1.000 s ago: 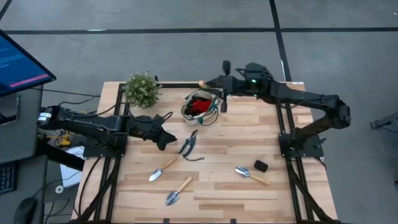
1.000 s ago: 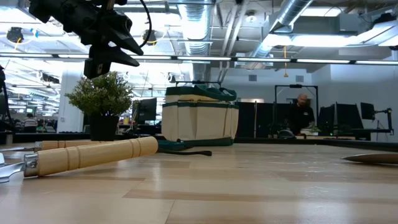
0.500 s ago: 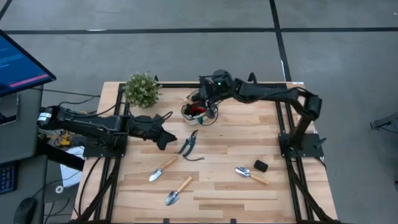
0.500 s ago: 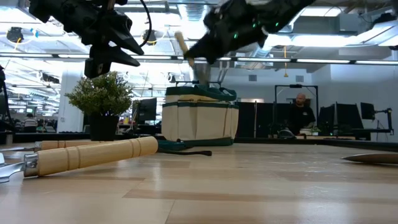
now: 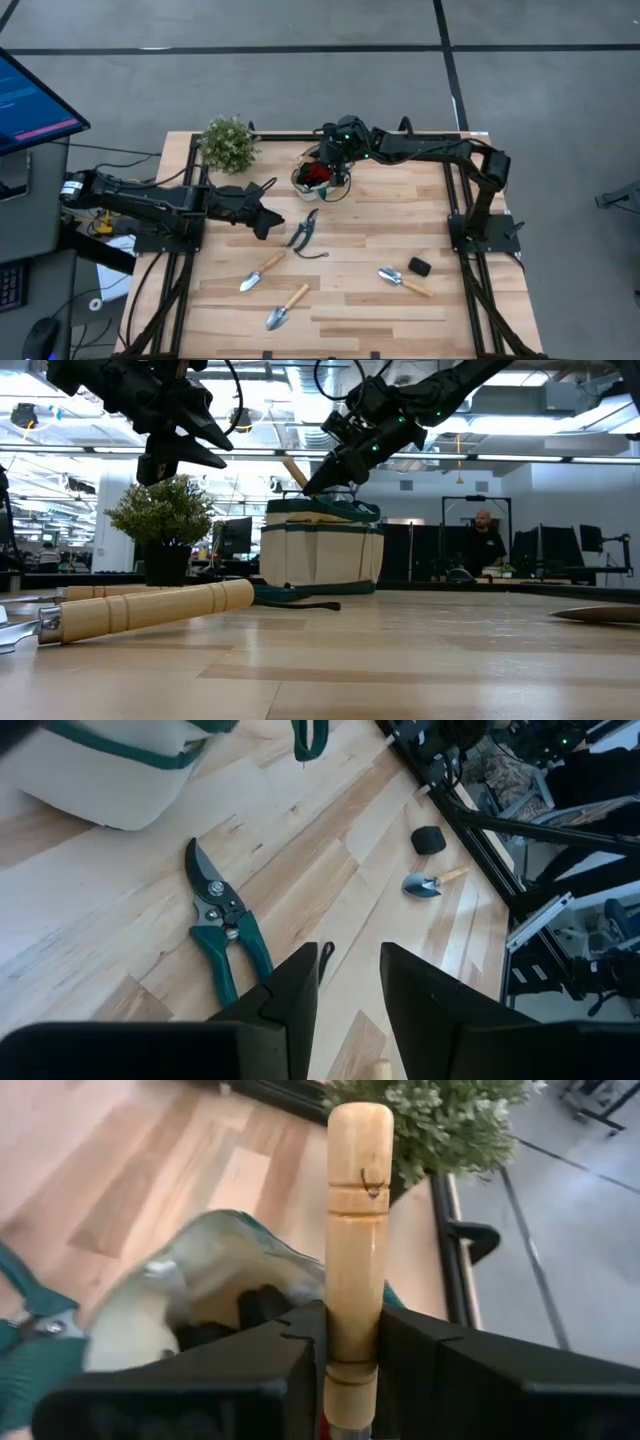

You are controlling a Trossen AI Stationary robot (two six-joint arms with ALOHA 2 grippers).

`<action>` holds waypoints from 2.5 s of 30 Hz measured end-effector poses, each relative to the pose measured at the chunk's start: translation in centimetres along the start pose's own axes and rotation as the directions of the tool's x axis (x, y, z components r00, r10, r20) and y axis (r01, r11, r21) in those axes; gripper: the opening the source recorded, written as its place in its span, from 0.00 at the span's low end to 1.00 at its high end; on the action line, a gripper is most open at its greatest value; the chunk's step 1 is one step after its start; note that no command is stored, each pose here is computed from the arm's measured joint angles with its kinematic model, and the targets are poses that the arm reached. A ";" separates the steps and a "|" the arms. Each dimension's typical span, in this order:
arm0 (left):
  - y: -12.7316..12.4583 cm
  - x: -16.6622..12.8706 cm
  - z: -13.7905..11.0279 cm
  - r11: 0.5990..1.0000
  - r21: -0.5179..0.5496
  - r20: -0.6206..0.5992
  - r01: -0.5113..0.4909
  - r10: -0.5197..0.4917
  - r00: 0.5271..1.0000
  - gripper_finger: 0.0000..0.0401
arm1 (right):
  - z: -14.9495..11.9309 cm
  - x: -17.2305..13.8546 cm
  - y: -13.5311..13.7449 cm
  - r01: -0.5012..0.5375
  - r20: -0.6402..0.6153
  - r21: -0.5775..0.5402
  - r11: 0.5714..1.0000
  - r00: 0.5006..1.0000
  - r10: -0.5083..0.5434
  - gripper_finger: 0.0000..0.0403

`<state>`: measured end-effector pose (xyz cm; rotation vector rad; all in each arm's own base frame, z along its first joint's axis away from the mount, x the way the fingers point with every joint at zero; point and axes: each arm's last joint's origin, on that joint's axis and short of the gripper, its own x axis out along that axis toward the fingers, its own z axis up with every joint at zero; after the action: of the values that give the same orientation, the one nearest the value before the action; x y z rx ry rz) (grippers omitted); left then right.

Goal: Pick & Place Garden tools in Gardening bag
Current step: Put the brown trowel into the light brown gardening bag

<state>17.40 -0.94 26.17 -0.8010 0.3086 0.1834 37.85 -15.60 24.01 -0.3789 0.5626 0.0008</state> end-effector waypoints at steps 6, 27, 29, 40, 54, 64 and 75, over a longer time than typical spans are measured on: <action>0.0 0.0 0.0 1.000 0.000 0.011 -0.010 0.010 1.000 0.28 | -0.8 -0.1 0.1 -0.044 -0.054 0.022 0.999 0.998 0.045 0.14; 0.0 0.0 0.0 1.000 0.000 0.013 -0.011 0.011 1.000 0.28 | 2.3 -0.9 -0.2 -0.197 0.149 0.083 0.977 0.972 0.183 0.14; 0.0 0.0 0.0 1.000 0.000 0.013 -0.011 0.011 1.000 0.28 | 3.2 -1.4 -1.2 -0.267 0.274 0.098 0.959 0.933 0.232 0.14; 0.0 0.0 0.0 1.000 0.006 0.013 -0.011 0.011 1.000 0.28 | 2.6 -2.0 -4.2 -0.307 0.398 0.077 0.949 0.882 0.253 0.14; 0.0 0.0 0.0 1.000 0.025 0.013 -0.012 0.011 1.000 0.28 | -2.4 2.6 -3.5 -0.215 0.142 0.145 0.966 0.970 0.195 0.14; 0.0 0.0 0.0 1.000 0.026 0.013 -0.012 0.011 1.000 0.28 | -3.6 2.3 -2.9 -0.155 -0.057 0.138 0.978 0.985 0.164 0.14; 0.0 0.0 0.0 1.000 0.026 0.013 -0.012 0.011 1.000 0.28 | -3.4 2.7 -1.7 -0.104 -0.174 0.061 0.993 0.978 0.113 0.28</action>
<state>17.40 -0.89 26.17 -0.7723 0.3032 0.1948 38.55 -18.62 20.57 -0.2991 0.7572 0.0578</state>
